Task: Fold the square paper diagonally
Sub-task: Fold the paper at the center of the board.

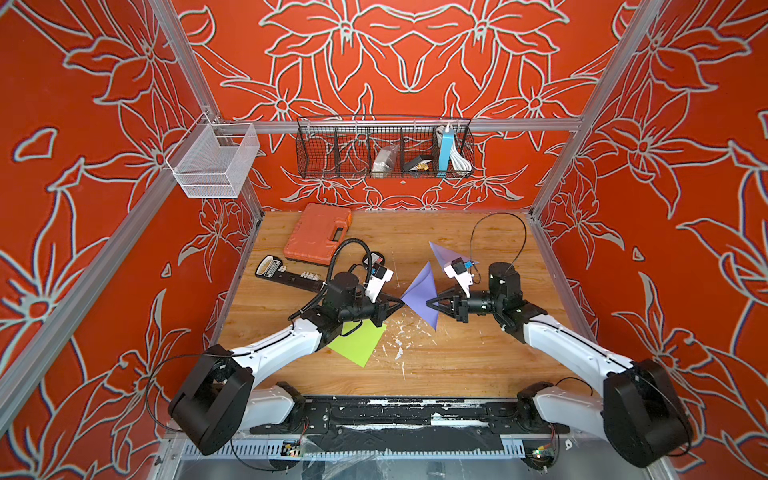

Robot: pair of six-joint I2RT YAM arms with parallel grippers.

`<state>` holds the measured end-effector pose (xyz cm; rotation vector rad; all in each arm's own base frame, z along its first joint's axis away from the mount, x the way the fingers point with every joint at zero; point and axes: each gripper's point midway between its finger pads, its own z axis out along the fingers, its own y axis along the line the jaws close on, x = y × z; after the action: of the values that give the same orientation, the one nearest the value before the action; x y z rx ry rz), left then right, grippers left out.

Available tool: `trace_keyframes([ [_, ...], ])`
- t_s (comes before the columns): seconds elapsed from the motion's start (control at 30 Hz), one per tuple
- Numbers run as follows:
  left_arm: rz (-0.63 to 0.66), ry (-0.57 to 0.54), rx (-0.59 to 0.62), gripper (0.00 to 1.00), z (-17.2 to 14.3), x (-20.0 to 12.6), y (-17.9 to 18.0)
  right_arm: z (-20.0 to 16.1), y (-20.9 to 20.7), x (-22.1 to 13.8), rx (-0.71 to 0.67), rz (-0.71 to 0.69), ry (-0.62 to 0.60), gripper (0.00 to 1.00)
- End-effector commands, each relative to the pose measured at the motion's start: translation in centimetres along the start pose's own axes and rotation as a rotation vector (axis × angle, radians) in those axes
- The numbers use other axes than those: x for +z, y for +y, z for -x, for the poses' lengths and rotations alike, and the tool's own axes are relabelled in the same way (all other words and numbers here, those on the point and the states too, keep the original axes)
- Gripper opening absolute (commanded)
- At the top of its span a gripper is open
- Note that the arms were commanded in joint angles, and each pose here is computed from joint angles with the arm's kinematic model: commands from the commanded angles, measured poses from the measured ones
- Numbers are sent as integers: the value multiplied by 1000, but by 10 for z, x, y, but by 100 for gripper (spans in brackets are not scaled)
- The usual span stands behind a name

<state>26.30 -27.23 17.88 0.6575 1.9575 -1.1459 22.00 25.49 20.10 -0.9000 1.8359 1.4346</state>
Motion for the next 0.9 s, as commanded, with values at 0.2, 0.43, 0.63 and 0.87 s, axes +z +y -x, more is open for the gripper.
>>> trace_keyframes([
  [0.2, -38, -21, 20, 0, 6, -1, -6, -5, 6, 5, -8, 33, 24, 16],
  [0.43, -35, -18, 16, 0, 7, -1, -5, -3, 6, 7, -10, 38, 14, 28],
  [0.63, -31, -15, 16, 0, 6, -1, -5, -4, 10, 10, -15, 56, 20, 30],
  [0.87, -33, -17, 18, 0, 7, -1, -6, -4, 11, 12, -19, 61, 24, 19],
])
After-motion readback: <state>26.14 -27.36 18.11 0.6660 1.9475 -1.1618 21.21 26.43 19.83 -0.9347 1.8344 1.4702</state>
